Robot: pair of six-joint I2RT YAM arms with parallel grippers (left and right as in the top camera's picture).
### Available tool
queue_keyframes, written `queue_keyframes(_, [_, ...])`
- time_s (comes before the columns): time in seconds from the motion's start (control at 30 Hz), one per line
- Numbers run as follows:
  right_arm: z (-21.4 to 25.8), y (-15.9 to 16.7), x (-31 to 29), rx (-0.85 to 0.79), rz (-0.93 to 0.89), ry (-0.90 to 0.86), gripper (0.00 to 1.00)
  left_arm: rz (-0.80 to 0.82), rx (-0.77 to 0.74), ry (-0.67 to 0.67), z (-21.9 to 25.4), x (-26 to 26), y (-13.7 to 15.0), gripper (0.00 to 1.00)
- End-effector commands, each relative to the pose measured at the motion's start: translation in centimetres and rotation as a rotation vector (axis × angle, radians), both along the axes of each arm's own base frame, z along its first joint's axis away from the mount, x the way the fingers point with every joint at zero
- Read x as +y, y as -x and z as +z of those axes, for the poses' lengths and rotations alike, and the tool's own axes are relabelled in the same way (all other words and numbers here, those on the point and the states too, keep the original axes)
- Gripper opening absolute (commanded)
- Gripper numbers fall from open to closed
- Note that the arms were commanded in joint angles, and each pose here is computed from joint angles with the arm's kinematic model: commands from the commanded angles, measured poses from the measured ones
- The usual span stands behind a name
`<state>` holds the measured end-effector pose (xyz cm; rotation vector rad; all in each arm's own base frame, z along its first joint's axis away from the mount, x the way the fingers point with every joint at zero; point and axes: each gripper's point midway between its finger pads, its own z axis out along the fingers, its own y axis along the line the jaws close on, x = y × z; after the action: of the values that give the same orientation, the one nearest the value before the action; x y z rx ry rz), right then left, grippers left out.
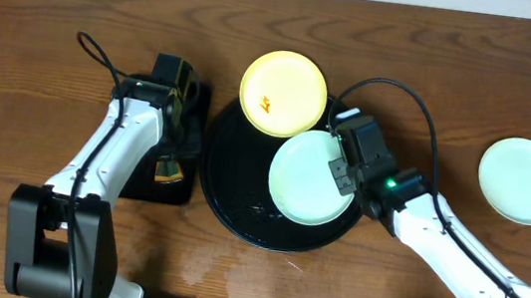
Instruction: Clean dirty plates on tray and stack at the side
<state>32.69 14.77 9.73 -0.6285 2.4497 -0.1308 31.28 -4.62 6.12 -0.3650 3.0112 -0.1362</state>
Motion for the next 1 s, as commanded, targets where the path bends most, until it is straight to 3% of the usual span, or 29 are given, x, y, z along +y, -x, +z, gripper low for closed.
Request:
queue_keyframes(0.0, [2.3, -0.7, 0.1, -0.071, 0.036, 0.022, 0.01, -0.079, -0.04, 0.29, 2.2, -5.1, -0.8, 0.35])
queue_keyframes(0.1, [2.8, -0.7, 0.6, -0.088, 0.088, 0.049, 0.01, -0.129, -0.068, 0.4, 3.2, -7.7, -1.2, 0.39])
queue_keyframes(0.47, [6.2, -0.2, 1.9, -0.17, 0.118, 0.036, 0.01, -0.23, -0.091, 0.399, 3.3, -10.8, -0.8, 0.4])
queue_keyframes(0.73, [1.3, 1.3, 3.1, 0.068, 0.043, -0.141, 0.01, -0.233, -0.091, 0.4, 3.3, -10.9, -0.7, 0.41])
queue_keyframes(0.97, [-4.0, 1.0, 2.9, 0.198, -0.022, -0.111, 0.01, -0.233, -0.091, 0.4, 3.3, -10.9, -0.7, 0.41])
